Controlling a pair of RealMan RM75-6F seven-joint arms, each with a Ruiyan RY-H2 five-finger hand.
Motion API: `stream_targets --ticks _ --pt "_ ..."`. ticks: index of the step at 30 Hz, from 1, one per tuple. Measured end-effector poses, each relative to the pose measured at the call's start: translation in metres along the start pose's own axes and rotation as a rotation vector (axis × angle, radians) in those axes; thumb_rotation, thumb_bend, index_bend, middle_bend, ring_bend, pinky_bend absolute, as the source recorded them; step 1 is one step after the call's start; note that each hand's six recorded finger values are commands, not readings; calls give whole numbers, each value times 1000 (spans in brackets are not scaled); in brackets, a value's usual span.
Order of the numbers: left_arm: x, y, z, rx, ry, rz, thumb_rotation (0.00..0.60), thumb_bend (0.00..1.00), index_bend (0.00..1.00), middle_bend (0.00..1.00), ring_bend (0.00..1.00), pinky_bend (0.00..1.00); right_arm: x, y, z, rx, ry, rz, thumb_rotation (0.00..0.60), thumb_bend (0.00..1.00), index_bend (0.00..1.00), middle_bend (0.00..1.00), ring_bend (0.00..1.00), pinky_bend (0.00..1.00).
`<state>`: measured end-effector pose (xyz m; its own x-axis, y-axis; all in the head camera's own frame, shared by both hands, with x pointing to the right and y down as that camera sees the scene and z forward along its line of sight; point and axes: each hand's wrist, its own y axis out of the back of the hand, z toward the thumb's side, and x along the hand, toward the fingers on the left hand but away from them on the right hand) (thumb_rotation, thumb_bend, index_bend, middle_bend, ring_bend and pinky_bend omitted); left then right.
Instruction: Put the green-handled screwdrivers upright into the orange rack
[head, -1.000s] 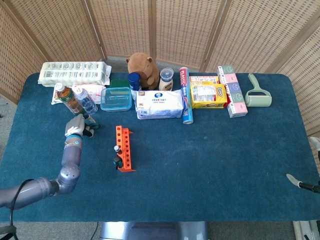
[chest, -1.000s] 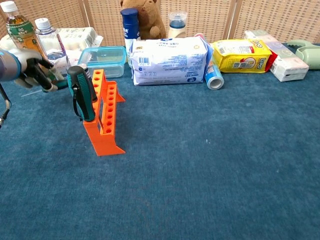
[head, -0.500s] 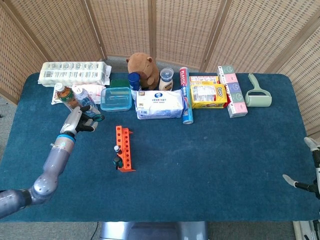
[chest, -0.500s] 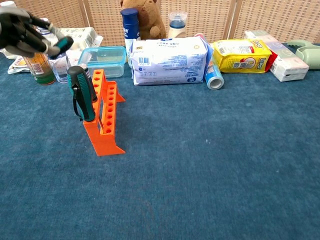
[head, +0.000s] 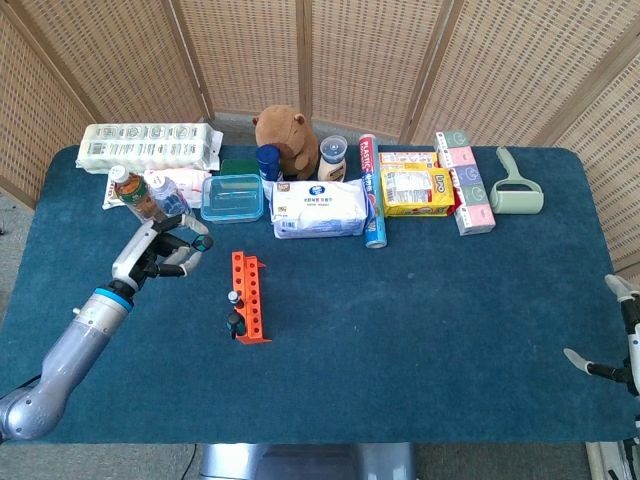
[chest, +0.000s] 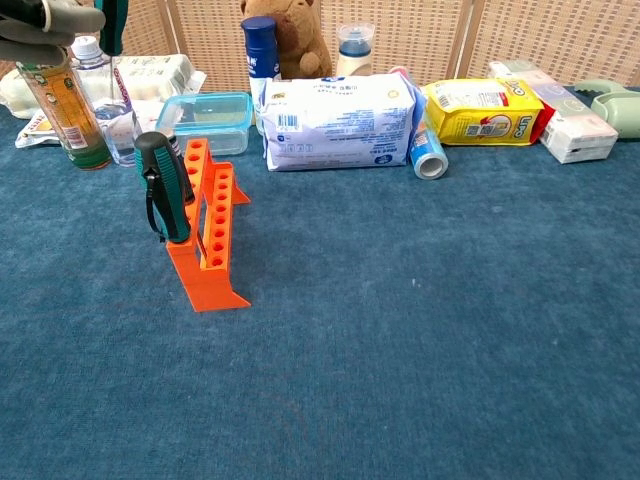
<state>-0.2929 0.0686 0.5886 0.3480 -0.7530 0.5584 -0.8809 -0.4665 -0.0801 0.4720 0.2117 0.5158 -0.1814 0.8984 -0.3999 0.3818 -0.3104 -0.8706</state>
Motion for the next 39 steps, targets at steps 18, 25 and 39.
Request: stream_targets --ticks 18,25,39 --pt "-5 -21 -13 -227 -98 -145 600 500 560 962 970 995 0 18 -2 194 -14 -209 600 86 74 60 0 0" --pt "-5 -27 -21 -283 -109 -193 600 499 561 962 970 995 0 18 -3 174 -16 -207 600 86 73 60 0 0" --pt "7 -44 -36 -444 -77 -283 600 500 561 963 970 995 0 17 -4 153 -20 -181 600 85 74 61 0 0"
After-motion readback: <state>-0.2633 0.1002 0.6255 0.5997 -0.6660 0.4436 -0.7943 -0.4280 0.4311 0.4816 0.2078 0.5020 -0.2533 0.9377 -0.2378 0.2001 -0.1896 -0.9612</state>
